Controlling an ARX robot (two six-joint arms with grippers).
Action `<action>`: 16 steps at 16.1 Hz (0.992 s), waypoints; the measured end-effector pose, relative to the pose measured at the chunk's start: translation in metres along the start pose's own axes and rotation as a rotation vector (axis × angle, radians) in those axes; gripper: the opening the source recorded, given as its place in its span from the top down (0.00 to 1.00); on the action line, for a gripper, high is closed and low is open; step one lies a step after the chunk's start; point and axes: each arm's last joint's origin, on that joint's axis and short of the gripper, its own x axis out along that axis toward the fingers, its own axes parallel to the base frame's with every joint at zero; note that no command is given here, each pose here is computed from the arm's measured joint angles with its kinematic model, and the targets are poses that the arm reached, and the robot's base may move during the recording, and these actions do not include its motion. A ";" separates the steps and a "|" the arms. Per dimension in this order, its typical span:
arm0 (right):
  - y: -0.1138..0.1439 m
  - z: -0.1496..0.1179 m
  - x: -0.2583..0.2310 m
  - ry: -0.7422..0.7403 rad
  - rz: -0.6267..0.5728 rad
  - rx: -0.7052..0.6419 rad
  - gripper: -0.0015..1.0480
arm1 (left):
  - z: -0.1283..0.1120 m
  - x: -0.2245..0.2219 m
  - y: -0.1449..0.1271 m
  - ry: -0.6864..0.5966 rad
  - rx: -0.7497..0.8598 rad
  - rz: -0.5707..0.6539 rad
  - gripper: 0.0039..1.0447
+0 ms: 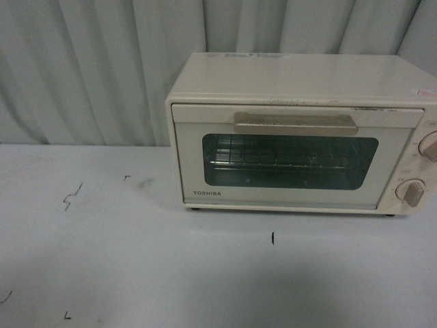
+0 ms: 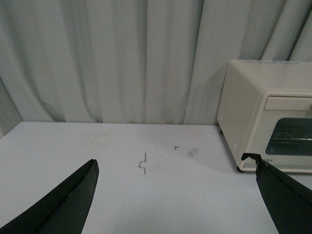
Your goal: Open oven
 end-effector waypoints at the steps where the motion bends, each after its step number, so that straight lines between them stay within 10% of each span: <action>1: 0.000 0.001 0.000 -0.010 0.000 0.000 0.06 | 0.001 0.000 0.000 -0.009 0.000 0.000 0.06; 10: 0.000 0.000 0.000 -0.005 0.000 0.000 0.06 | 0.000 0.000 0.000 -0.005 0.000 0.000 0.06; 13: 0.000 0.000 0.000 -0.005 0.001 0.000 0.06 | 0.014 0.009 -0.008 0.531 -0.118 0.092 0.06; 16: 0.000 0.000 0.000 -0.005 0.001 0.000 0.06 | 0.027 0.043 -0.033 0.530 -0.293 0.018 0.06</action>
